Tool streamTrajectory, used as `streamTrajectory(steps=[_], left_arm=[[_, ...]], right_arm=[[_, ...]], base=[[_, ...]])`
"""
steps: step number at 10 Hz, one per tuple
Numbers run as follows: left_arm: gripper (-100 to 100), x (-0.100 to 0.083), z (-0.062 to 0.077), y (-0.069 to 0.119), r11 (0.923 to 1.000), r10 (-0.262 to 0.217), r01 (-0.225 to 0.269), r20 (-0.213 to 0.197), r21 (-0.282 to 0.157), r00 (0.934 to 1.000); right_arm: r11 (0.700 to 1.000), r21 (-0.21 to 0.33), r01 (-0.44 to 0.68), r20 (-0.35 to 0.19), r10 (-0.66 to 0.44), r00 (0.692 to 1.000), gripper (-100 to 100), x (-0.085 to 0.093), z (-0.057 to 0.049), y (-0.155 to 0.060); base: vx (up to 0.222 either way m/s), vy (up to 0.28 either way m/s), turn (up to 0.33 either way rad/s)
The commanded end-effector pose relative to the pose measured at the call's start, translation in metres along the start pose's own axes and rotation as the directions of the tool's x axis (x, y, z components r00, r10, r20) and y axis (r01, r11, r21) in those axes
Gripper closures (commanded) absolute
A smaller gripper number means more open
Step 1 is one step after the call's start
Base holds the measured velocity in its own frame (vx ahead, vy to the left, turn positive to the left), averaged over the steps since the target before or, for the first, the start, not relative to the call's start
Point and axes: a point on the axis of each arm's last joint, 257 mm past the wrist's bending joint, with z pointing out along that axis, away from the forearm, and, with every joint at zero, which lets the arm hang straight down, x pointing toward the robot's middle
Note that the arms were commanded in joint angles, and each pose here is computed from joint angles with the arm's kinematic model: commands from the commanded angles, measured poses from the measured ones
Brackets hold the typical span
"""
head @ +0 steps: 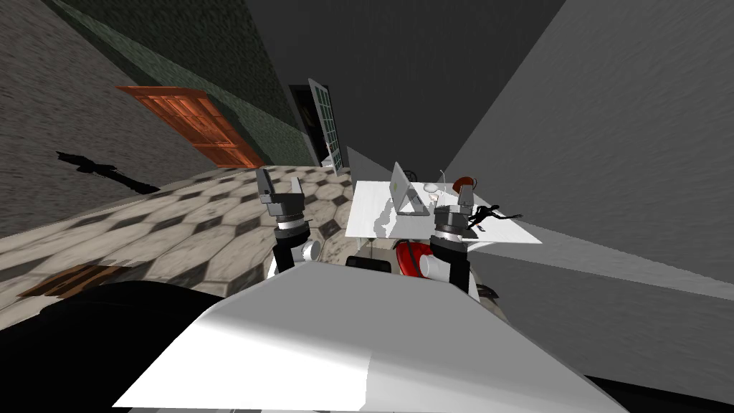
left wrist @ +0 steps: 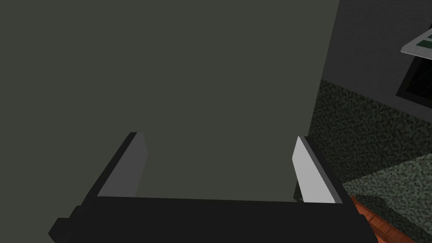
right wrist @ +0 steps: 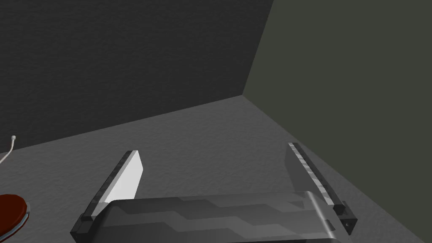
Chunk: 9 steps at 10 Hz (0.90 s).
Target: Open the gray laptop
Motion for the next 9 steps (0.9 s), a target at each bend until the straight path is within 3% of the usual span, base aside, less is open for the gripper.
streamTrajectory(steps=[1,9], left_arm=[[0,0.0000,0.0000,0.0000,1.0000,0.000,0.000,0.000,0.000,1.0000],[0,0.0000,0.0001,-0.0001,1.0000,0.000,0.000,0.000,0.000,1.0000]], right_arm=[[1.000,0.000,0.000,0.000,0.000,1.000,0,0.0000,0.0000,0.0000],[1.000,0.000,0.000,0.000,0.000,1.000,0,0.0000,0.0000,0.0002]], base=[[0.000,0.000,0.000],[0.000,0.000,0.000]])
